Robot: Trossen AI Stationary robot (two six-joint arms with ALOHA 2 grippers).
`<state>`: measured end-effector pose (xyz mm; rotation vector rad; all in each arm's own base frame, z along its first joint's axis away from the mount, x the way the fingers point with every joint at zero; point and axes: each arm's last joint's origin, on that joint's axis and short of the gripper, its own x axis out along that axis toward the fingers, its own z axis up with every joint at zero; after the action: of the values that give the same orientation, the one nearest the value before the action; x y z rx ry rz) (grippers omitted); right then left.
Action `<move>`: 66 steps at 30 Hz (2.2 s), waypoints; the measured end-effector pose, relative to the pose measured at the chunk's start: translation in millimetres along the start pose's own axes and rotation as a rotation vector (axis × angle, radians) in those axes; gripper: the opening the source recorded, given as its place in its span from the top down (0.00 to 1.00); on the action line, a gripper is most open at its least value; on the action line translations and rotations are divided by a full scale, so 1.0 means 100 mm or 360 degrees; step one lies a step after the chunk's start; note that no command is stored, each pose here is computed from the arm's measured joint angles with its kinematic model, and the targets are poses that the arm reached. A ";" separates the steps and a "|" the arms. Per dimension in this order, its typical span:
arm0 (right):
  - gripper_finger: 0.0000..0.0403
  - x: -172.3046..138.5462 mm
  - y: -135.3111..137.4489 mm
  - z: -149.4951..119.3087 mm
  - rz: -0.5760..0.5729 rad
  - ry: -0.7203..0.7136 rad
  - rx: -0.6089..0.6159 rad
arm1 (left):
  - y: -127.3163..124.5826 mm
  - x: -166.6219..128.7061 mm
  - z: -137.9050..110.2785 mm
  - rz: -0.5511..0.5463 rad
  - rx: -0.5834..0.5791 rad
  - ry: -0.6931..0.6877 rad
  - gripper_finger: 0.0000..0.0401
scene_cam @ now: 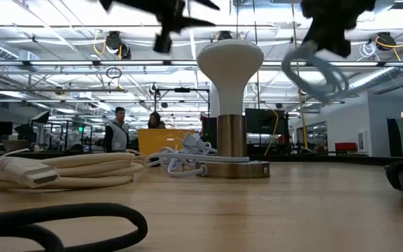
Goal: Pick & Place USB Port
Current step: Put the top blue HDMI cable into the gray bin
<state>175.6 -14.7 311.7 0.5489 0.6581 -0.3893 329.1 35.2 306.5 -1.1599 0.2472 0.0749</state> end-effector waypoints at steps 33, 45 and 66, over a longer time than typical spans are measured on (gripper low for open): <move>0.96 -0.62 1.50 -0.97 -0.0062 0.1265 -0.0196 | 0.11 0.62 0.06 -0.0240 0.0091 0.0522 0.69; 0.96 -0.70 1.71 -1.96 -0.0411 0.1770 -0.0641 | 0.00 0.66 -0.20 -0.0144 0.0154 0.0428 0.69; 0.98 -0.74 1.90 -2.77 -0.0260 0.1690 -0.1014 | -0.24 0.69 -0.87 0.0093 0.0071 0.0123 0.69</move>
<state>87.7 311.5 245.4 0.0404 1.7782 0.0129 386.8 -58.5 279.4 -1.1127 0.3496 0.0758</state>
